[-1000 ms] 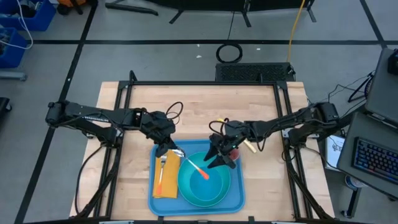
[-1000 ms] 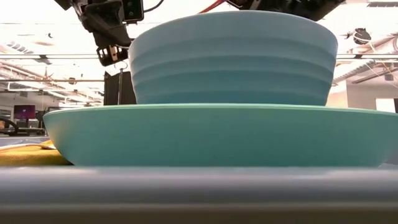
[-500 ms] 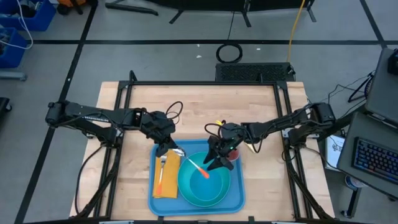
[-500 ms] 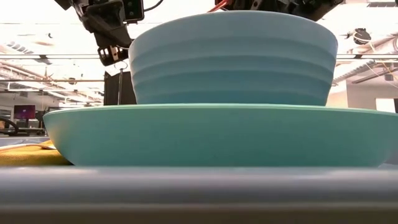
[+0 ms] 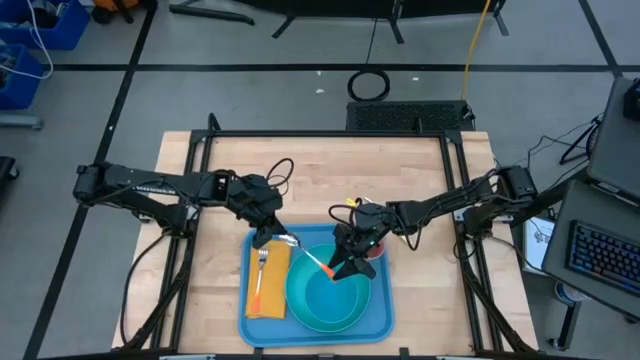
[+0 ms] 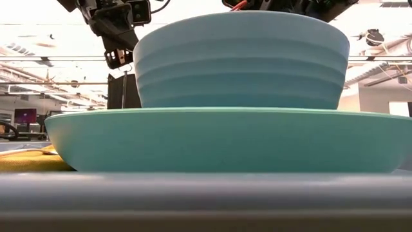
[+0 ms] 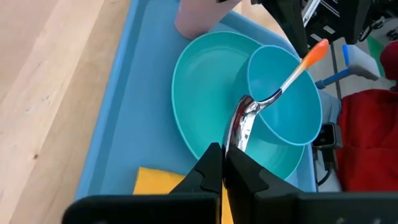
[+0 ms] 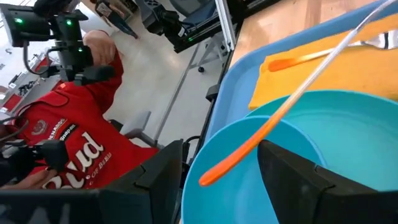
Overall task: Set up tray
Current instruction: Put the orange spoon on top of the yellow table napkin to the right of the orange fork
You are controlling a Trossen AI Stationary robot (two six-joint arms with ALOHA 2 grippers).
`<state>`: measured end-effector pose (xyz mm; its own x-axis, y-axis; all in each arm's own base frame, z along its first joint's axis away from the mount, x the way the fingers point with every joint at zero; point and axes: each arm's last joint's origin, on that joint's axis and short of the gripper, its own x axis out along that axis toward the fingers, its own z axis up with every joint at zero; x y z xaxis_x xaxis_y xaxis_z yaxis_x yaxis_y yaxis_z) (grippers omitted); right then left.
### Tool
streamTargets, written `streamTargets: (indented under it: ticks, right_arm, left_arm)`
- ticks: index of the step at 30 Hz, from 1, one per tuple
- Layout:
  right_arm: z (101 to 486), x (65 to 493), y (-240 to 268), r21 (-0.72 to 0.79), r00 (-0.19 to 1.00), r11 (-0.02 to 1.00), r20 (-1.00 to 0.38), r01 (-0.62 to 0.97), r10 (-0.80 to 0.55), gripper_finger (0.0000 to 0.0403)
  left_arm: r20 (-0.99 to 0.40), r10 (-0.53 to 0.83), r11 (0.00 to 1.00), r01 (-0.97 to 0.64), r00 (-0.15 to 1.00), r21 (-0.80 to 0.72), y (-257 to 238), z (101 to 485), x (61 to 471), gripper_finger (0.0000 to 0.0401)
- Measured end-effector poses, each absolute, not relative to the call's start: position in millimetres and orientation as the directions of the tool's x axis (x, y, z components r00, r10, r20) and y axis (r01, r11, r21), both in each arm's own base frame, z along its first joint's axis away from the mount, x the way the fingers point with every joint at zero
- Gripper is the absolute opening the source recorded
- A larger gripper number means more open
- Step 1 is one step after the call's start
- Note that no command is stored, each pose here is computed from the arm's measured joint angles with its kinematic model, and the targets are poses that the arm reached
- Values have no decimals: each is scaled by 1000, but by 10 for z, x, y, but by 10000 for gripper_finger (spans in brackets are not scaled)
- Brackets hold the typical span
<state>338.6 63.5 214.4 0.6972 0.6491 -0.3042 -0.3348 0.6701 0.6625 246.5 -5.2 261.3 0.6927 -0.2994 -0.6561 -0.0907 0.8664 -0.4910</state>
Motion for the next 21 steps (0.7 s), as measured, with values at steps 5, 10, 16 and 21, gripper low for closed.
streamTargets:
  ticks: [5,10,16,21]
  right_arm:
    - [2129,3381,630,661,695,676,-317,-326,645,200]
    - [2118,3376,630,666,692,676,-326,-316,644,200]
    - [2106,3382,629,664,691,677,-328,-316,644,170]
    - [2096,3384,630,662,688,678,-330,-320,646,132]
  left_arm:
    - [-647,-300,865,-85,701,-494,-52,2622,2474,3]
    - [-647,-299,867,-84,702,-492,-52,2622,2474,3]
    - [-645,-299,865,-85,703,-494,-51,2624,2476,3]
    - [-646,-297,866,-86,703,-493,-51,2623,2476,3]
